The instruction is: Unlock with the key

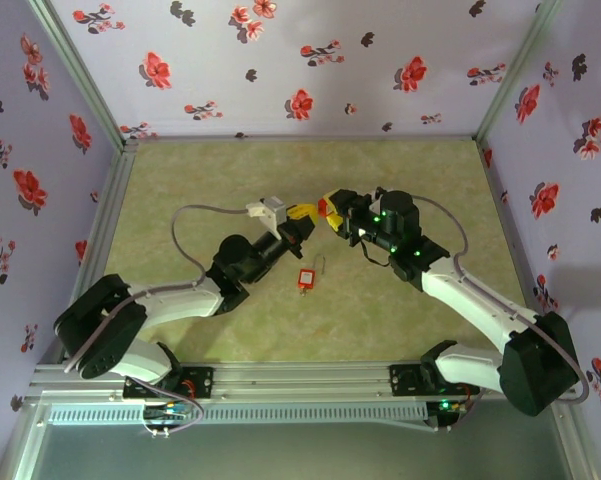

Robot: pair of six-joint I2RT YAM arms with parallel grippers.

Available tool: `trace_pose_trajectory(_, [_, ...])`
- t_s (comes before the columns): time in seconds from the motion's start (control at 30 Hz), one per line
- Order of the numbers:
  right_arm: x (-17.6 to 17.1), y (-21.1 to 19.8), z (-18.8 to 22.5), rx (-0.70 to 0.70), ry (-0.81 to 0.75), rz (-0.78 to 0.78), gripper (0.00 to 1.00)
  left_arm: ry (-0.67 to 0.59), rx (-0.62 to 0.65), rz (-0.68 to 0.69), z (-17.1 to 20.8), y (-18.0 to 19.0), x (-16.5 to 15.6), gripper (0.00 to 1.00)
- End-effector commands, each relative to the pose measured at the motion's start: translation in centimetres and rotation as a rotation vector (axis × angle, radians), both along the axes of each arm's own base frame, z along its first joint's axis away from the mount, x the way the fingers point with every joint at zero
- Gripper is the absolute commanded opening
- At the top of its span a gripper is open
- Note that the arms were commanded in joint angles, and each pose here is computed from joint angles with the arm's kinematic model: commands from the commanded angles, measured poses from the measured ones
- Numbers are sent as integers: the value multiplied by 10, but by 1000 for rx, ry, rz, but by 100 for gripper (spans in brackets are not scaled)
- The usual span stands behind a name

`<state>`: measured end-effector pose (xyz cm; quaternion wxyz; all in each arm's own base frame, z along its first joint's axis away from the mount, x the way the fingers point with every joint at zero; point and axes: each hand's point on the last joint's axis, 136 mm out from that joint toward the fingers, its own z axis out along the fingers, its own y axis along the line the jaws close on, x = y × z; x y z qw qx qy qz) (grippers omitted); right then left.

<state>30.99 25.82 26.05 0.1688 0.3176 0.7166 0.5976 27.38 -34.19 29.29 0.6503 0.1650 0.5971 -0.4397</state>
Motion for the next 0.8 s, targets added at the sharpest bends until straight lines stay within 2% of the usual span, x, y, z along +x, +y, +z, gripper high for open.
trace_pose_trajectory(0.0, [-43, 34, 60, 155, -120, 246, 0, 75, 221, 42, -63, -14, 12, 0])
trace_pose_trajectory(0.2, [-44, 34, 66, 157, -131, 252, 0, 72, 259, 22, -82, -30, 9, 0])
trace_pose_trajectory(0.53, [-46, 31, 60, 138, -129, 246, 0, 109, 226, -77, -95, -61, -3, 0])
trace_pose_trajectory(0.77, [-50, 27, 53, 55, -138, 248, 0, 203, 196, -144, -115, -65, -11, 0])
